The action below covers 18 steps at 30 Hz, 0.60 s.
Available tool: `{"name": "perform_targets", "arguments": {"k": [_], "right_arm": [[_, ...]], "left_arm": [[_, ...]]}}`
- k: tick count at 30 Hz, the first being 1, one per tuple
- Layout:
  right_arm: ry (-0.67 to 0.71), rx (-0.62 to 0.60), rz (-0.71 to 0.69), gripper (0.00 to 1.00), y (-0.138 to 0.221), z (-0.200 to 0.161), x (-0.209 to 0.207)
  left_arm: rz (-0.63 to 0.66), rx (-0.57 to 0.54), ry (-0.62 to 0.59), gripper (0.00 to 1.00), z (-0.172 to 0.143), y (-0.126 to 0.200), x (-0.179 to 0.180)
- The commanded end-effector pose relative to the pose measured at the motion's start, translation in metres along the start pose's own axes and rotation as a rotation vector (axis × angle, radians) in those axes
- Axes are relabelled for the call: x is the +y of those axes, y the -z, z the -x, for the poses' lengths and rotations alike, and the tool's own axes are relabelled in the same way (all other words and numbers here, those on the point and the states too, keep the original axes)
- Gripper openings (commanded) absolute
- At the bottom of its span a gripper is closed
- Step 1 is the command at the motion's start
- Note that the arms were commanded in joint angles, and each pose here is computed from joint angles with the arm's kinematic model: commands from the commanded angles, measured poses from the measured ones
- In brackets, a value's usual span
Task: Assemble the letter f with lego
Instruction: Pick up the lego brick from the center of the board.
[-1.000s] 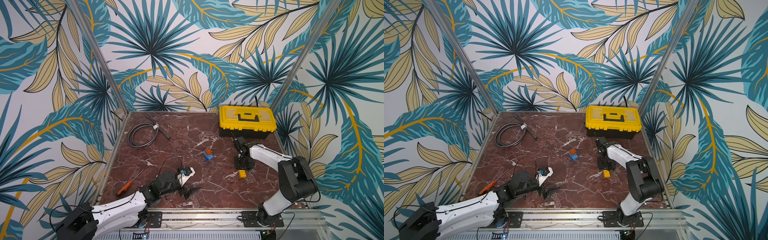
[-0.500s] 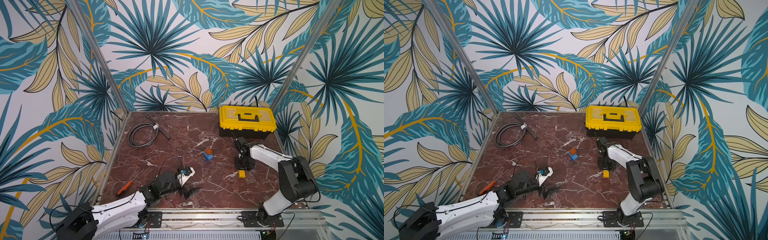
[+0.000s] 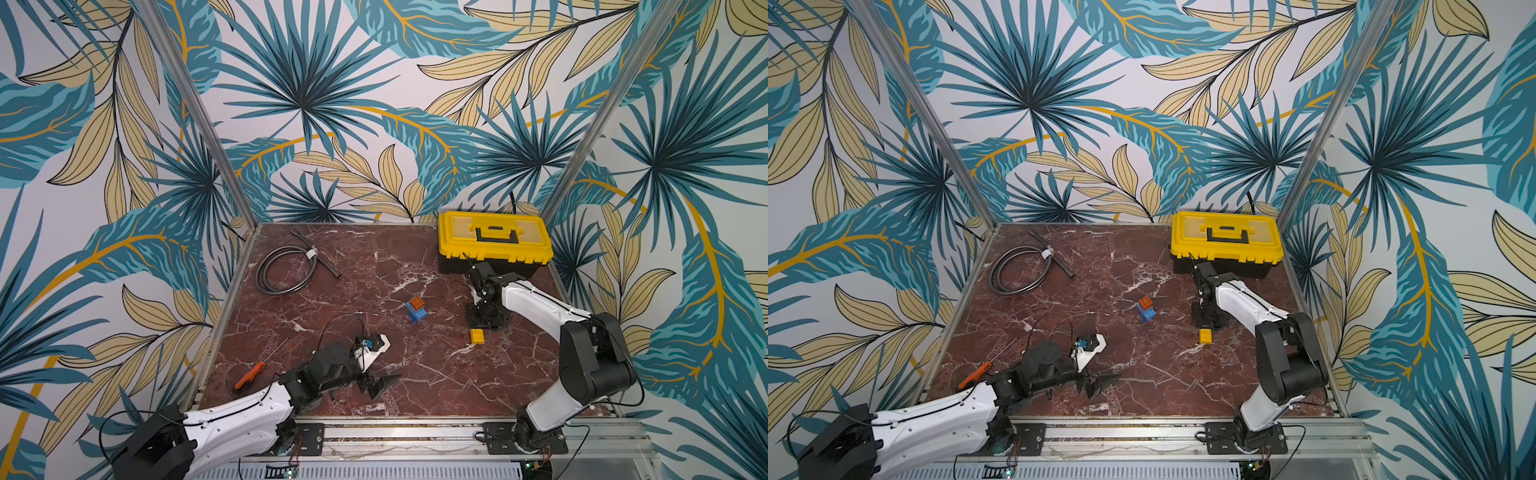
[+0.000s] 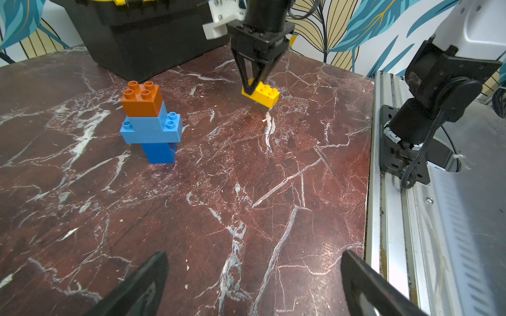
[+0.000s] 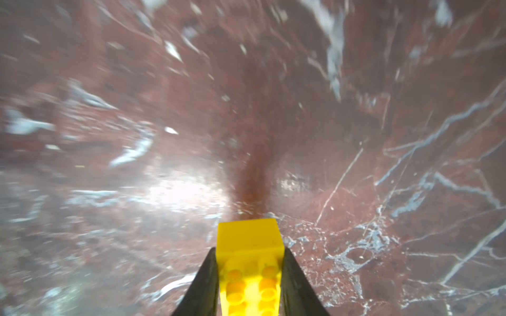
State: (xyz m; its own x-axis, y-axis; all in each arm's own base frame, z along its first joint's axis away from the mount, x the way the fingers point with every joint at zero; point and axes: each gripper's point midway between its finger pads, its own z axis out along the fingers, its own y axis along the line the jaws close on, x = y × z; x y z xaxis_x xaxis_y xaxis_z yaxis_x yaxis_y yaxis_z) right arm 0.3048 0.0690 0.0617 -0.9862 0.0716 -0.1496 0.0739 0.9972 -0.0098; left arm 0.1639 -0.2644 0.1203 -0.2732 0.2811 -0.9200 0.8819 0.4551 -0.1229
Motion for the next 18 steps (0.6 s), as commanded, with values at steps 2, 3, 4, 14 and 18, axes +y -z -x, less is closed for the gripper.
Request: {"name": "perform_targets", "arguments": {"k": [2,3,4,14,18], "right_arm": [[0.097,0.001,0.058,0.26,0.028,0.005,0.022],[0.118,-0.004,0.074,0.26,0.035,0.008,0.028],[0.135,-0.012,0.074,0.26,0.04,0.011,0.032],[0.338,-0.03,0.023,0.26,0.08,0.036,0.08],[0.385,-0.022,0.011,0.26,0.083,0.042,0.093]], "left_arm": [[0.024,-0.014,0.013,1.0,0.005,-0.001,0.004],[0.018,-0.011,0.015,0.99,0.005,-0.002,0.003],[0.013,-0.008,0.017,1.0,0.005,-0.002,0.002],[0.02,0.0,0.02,0.99,0.007,-0.006,0.004],[0.025,-0.022,0.016,0.99,0.011,-0.002,0.004]]}}
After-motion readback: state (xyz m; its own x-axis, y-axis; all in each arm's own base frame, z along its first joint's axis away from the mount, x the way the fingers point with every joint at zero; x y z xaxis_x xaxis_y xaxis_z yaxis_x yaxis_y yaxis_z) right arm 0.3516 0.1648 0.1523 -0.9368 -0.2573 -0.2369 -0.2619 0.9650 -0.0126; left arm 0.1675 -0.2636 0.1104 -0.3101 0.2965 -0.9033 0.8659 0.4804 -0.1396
